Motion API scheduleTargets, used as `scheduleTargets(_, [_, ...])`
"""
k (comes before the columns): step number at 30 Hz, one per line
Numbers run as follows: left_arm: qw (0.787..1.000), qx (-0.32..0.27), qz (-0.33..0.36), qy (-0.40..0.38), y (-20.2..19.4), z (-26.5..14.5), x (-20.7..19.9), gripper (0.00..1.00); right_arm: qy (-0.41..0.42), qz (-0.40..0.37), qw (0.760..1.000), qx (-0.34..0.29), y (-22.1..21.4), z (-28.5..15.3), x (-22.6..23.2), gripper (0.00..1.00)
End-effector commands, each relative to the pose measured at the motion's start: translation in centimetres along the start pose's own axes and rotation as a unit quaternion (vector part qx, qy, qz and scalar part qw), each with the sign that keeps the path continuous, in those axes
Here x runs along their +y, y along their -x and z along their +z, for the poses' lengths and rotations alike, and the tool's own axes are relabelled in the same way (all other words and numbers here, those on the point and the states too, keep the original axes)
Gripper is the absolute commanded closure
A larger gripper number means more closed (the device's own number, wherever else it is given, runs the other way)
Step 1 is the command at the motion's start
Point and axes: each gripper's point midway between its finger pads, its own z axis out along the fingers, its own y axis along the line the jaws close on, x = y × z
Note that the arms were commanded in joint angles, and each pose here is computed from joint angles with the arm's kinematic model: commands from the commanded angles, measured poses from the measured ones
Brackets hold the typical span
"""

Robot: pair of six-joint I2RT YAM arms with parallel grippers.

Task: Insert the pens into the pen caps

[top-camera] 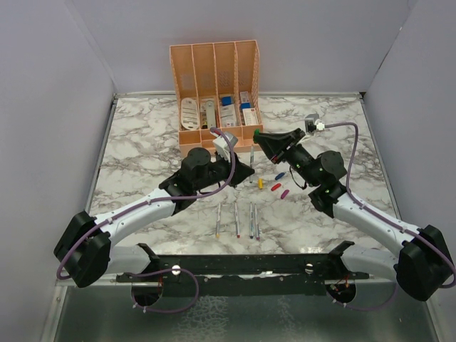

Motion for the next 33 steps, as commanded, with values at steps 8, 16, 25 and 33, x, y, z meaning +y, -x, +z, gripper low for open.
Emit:
scheduleTargets(8, [0.999, -0.034, 0.017, -0.011, 2.3, -0.1, -1.0, 1.00, 0.017, 0.005, 1.000, 0.008, -0.3, 0.2, 0.7, 0.99])
scheduleTargets(16, [0.999, -0.034, 0.018, -0.013, 2.4, -0.1, -1.2, 1.00, 0.009, -0.003, 1.000, 0.012, -0.7, 0.5, 0.1, 0.99])
scheduleTargets(25, [0.999, -0.032, 0.016, -0.011, 2.2, 0.0, -1.0, 1.00, 0.006, -0.011, 1.000, 0.013, -1.1, 0.6, -0.2, 0.99])
scheduleTargets(33, [0.999, -0.039, 0.013, 0.000, 2.6, 0.0, -0.7, 1.00, 0.016, -0.004, 0.999, 0.028, -1.8, 0.4, 0.0, 0.99])
